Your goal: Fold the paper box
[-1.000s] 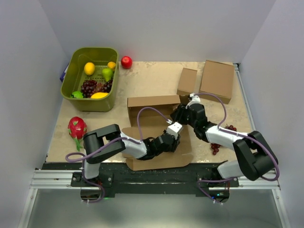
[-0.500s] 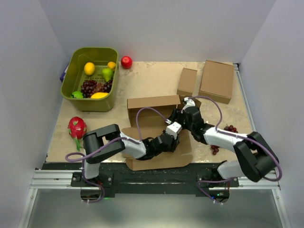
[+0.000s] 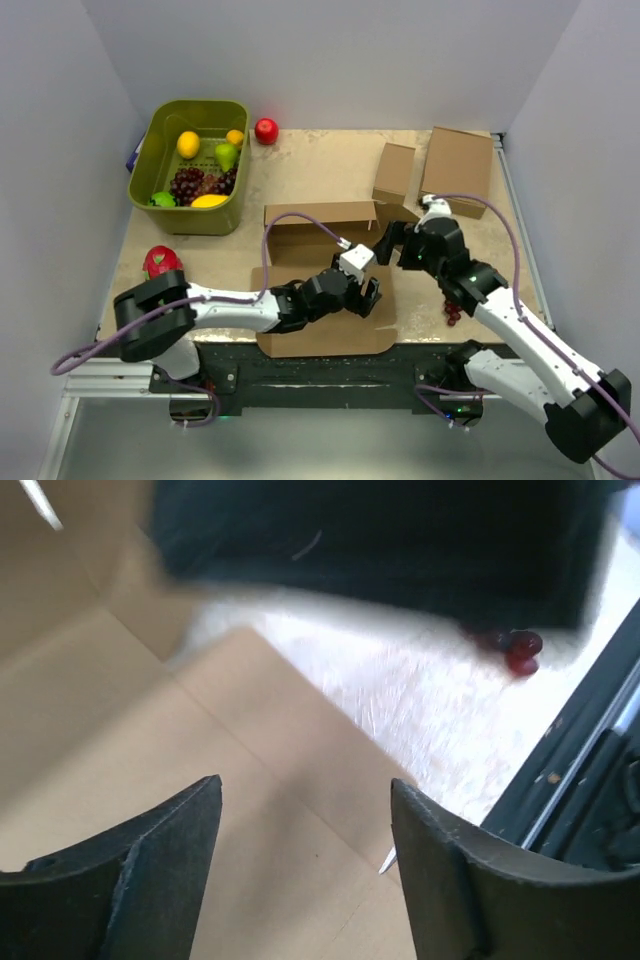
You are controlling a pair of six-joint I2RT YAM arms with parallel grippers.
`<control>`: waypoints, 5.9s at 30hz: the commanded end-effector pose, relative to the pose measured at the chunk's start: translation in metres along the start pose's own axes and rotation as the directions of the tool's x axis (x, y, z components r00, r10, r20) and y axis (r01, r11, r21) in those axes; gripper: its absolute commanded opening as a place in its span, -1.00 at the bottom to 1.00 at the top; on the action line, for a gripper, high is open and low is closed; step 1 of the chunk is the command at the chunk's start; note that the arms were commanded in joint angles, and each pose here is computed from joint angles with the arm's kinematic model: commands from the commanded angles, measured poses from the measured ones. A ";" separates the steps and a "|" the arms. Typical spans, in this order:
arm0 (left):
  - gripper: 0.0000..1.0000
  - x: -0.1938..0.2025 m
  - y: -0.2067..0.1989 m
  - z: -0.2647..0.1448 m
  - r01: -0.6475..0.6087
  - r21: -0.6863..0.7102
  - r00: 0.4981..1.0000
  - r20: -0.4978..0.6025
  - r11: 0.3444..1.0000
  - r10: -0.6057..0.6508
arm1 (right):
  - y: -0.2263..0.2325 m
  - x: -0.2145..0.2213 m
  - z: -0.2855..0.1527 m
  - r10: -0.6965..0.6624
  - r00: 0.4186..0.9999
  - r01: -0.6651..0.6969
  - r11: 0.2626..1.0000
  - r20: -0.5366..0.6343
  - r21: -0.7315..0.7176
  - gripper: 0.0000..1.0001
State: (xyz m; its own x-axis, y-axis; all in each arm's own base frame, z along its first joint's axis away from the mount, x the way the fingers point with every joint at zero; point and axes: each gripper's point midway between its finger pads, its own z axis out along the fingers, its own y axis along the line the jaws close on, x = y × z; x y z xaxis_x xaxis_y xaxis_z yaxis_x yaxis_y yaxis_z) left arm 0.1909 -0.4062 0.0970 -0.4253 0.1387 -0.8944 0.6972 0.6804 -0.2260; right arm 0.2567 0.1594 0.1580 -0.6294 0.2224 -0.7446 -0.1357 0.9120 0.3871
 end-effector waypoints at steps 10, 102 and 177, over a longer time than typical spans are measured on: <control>0.68 -0.120 0.019 -0.084 -0.258 -0.028 0.966 -0.025 0.966 0.257 | -0.066 -0.075 -0.003 -0.004 0.993 -0.015 0.987 0.116 0.161 0.93; -0.96 -0.087 0.148 -0.023 -0.802 -0.225 0.593 -0.410 0.553 0.693 | 0.024 -0.038 0.027 0.040 0.983 -0.019 0.993 0.179 -0.115 -0.90; -1.00 -0.057 0.137 -0.041 -0.903 -0.114 0.422 -0.410 0.413 0.809 | 0.006 -0.039 0.048 -0.117 0.941 0.180 0.968 0.316 -0.176 0.60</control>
State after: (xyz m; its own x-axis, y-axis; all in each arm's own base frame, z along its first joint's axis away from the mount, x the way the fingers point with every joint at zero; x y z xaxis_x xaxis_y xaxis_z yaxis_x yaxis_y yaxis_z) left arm 0.3148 -0.2873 0.1789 0.1222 0.8891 -0.4412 0.4635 0.3419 0.8175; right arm 0.3062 0.1648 0.1421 -0.4421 0.2084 -0.8724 -0.3036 0.8804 0.3642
